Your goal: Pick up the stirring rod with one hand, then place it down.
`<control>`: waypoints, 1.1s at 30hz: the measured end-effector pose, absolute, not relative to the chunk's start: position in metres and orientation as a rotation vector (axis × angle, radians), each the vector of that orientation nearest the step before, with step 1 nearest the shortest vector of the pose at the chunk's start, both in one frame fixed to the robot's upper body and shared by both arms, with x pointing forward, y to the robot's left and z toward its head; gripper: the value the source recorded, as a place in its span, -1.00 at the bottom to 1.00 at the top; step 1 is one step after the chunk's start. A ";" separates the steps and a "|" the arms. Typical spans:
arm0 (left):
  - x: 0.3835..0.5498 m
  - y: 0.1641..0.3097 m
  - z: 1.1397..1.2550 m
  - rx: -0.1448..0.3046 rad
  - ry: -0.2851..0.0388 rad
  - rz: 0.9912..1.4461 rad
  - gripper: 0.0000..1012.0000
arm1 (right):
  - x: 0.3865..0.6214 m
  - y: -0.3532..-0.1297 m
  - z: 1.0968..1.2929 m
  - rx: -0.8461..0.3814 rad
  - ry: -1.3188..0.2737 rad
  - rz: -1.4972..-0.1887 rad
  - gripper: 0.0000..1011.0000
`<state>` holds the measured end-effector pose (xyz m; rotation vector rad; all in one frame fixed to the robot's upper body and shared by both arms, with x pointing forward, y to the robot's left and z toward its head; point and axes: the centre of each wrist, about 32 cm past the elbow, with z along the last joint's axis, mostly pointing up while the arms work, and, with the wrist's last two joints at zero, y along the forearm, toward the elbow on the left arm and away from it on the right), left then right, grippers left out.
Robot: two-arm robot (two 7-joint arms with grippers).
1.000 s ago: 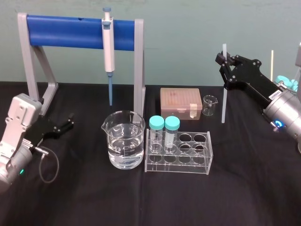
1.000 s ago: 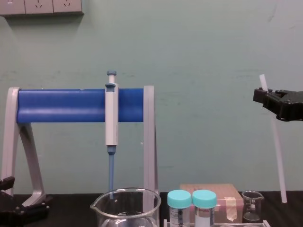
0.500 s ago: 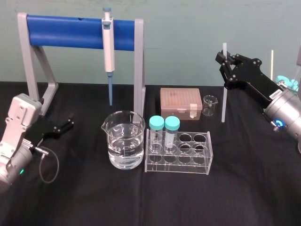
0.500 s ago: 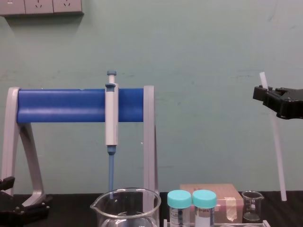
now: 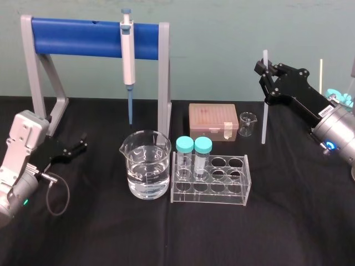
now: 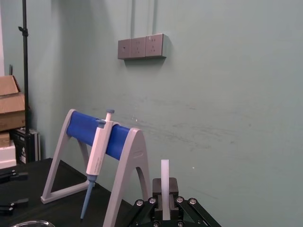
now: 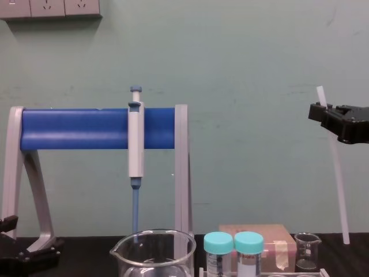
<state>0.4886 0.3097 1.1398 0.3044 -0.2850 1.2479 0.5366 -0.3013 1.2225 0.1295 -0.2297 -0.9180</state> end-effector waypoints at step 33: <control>0.489 0.310 1.140 0.304 -0.285 1.248 0.98 | 0.534 -0.301 1.223 0.136 -0.237 -0.909 -0.84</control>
